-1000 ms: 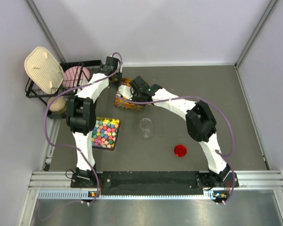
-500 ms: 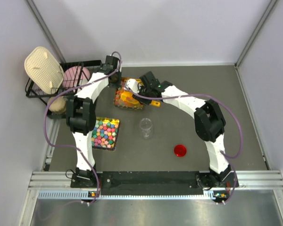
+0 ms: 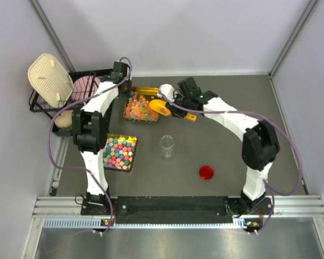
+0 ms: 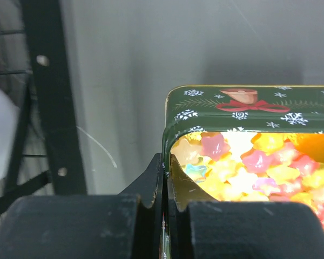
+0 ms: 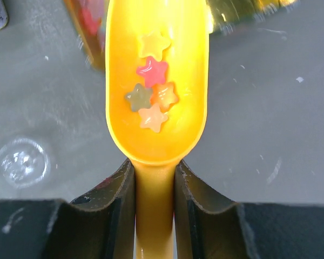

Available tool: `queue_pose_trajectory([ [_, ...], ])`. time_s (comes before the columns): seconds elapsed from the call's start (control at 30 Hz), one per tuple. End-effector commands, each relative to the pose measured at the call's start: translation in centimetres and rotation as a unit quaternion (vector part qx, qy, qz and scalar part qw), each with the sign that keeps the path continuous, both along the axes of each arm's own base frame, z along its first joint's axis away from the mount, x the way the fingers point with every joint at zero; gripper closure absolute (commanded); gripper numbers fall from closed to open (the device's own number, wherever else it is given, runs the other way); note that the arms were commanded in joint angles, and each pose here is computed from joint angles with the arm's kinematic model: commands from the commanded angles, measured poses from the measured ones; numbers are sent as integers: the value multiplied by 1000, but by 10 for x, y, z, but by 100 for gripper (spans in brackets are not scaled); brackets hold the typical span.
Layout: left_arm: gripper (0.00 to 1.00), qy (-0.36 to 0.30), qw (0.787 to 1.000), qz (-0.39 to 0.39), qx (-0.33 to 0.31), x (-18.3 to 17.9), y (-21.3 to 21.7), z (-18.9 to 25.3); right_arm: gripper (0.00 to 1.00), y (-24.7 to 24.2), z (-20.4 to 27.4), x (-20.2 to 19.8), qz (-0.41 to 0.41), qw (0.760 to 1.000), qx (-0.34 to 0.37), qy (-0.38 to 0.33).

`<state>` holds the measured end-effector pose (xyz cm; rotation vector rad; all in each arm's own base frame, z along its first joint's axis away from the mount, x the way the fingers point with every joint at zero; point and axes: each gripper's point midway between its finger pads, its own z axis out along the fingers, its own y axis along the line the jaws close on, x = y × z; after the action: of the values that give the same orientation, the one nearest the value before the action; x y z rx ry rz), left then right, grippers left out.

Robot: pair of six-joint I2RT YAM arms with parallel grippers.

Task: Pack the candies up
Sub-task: Scoop the fake candies from the storage box, then place the fake candies in the packing bottle.

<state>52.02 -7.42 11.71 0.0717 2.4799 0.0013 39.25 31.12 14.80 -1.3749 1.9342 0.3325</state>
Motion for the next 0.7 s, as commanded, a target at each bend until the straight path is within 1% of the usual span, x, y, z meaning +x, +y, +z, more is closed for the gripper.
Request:
queue_pose_trajectory([
  [0.0,100,-53,998,7,-17,18,2,39,100,-19,63,-6,-3,997,38,-61],
  [0.03,100,-52,998,8,-20,19,3,38,100,-23,77,-11,-4,996,42,-75],
  [0.1,100,-50,998,9,-23,19,3,36,100,-33,75,-21,2,997,27,-69],
  [0.13,100,-50,998,10,-24,19,3,36,100,-39,83,-28,4,997,25,-75],
  [0.2,100,-46,999,9,-24,19,3,33,100,-50,83,-40,15,997,2,-73],
  [0.27,100,-44,999,10,-25,18,2,32,100,-63,93,-49,23,995,-14,-91],
  [0.33,100,-41,999,11,-25,18,3,31,100,-75,91,-60,26,995,-35,-86],
  [0.37,100,-38,999,9,-26,18,3,28,100,-81,100,-67,32,994,-39,-96],
  [0.4,100,-36,999,9,-27,17,2,28,100,-87,98,-74,36,994,-49,-86],
  [0.5,100,-35,999,7,-29,17,1,29,100,-97,108,-91,50,993,-60,-90],
  [0.67,100,-18,1000,-1,-21,15,2,26,100,-109,101,-120,77,988,-109,-78],
])
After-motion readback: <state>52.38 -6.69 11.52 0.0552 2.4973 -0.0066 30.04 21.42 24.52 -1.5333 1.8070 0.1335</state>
